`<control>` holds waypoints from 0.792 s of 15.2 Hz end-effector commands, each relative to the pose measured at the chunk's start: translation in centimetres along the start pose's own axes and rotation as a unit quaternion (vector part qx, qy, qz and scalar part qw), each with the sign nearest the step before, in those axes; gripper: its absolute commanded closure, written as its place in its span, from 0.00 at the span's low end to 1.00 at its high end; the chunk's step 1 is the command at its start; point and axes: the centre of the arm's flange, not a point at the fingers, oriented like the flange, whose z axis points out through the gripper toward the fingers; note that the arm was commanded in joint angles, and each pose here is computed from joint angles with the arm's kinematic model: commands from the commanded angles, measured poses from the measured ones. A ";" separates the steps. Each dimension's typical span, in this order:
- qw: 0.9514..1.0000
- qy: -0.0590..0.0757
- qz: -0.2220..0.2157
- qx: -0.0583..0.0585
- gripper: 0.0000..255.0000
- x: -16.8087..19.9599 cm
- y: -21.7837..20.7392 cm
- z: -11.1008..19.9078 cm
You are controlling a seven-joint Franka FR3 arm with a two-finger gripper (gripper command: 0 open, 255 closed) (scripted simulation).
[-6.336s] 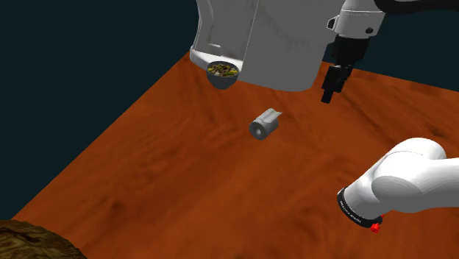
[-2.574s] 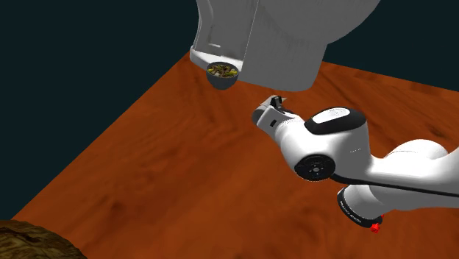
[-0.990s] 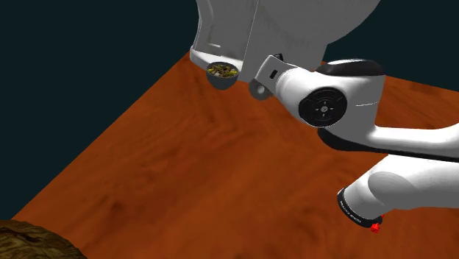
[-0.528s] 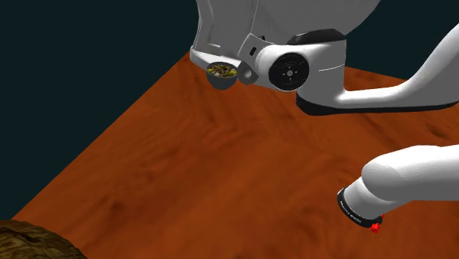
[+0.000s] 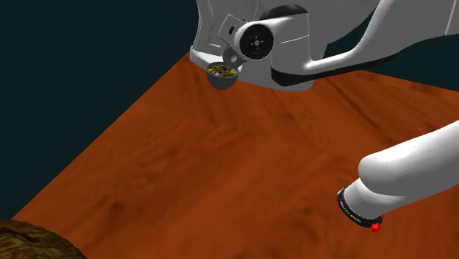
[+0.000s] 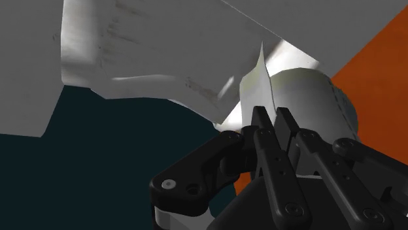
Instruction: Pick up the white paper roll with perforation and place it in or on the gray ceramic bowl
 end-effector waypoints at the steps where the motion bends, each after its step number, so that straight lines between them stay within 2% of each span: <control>1: 1.000 -0.001 0.001 -0.001 1.00 0.6 1.6 2.2; 11: 1.000 -0.001 0.001 -0.001 1.00 4.8 9.3 12.4; 12: 1.000 -0.001 0.001 -0.001 1.00 5.0 8.9 12.6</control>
